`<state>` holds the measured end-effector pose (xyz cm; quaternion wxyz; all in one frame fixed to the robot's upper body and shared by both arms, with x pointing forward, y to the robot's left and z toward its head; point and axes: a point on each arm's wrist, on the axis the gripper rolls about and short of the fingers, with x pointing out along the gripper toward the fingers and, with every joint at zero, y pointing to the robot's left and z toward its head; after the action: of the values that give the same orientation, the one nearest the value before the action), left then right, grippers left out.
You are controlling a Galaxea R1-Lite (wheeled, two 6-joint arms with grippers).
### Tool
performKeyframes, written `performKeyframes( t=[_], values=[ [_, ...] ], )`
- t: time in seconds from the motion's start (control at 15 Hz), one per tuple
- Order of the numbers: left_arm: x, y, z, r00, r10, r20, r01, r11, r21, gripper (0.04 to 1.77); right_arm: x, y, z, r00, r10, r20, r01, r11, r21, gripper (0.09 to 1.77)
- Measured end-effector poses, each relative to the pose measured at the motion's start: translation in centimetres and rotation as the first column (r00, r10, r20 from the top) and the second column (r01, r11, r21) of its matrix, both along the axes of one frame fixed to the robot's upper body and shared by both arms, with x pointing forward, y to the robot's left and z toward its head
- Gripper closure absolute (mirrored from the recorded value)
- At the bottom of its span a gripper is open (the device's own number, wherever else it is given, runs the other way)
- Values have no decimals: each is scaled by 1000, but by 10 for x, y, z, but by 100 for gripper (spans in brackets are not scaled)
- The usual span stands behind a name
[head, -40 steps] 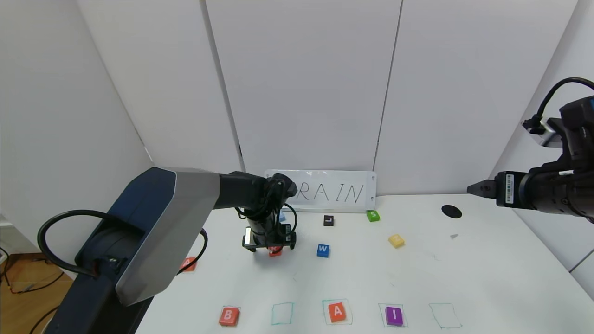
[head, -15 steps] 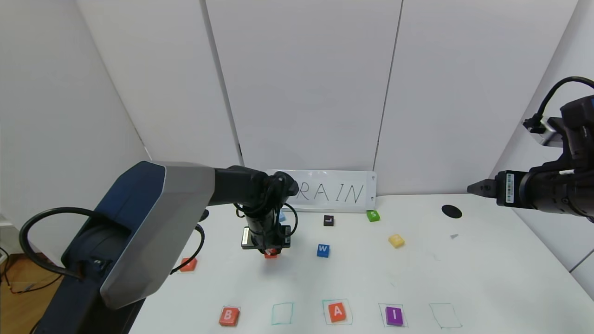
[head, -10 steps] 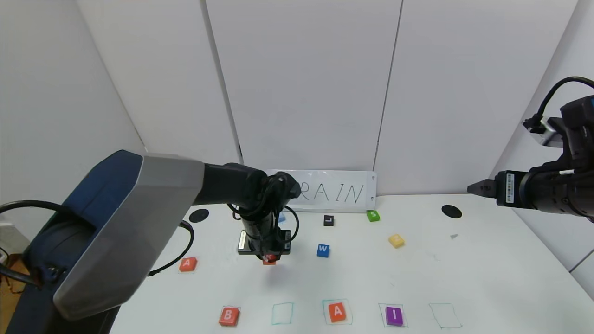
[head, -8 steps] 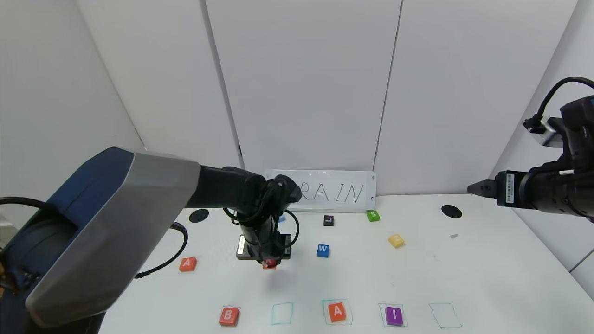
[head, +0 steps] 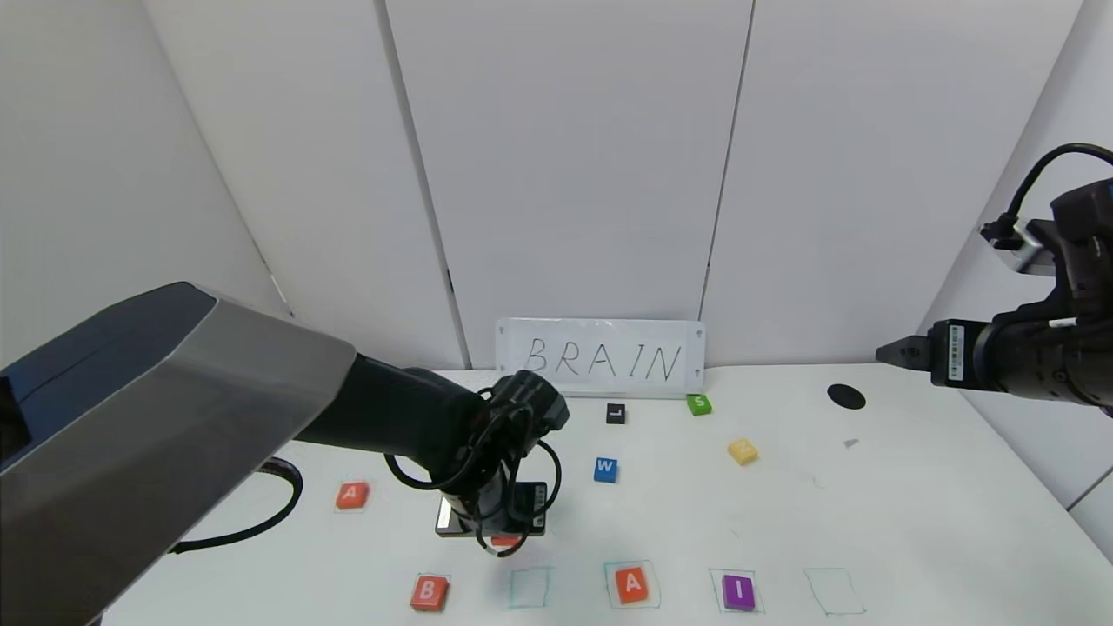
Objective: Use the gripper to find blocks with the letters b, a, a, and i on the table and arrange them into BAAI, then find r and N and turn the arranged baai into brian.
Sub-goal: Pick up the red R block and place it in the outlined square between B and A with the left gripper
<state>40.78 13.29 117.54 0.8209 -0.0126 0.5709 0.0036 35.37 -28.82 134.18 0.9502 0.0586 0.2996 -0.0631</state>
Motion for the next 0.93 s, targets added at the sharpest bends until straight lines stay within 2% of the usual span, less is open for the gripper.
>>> performKeyframes(
  t=[0.4,0.67,0.93],
  values=[
    [-24,-13,-12,998,-31,-45,32,999,18,130,-1,0,1,1000,0,4,0,1000,1,15],
    [-27,-18,-18,999,-48,-26,48,999,0,130,-1,0,2,1000,-1,6,1,1000,1,15],
    [-31,-20,-27,997,-58,-43,58,998,9,130,-2,-1,2,1000,-2,8,2,1000,2,15]
  ],
)
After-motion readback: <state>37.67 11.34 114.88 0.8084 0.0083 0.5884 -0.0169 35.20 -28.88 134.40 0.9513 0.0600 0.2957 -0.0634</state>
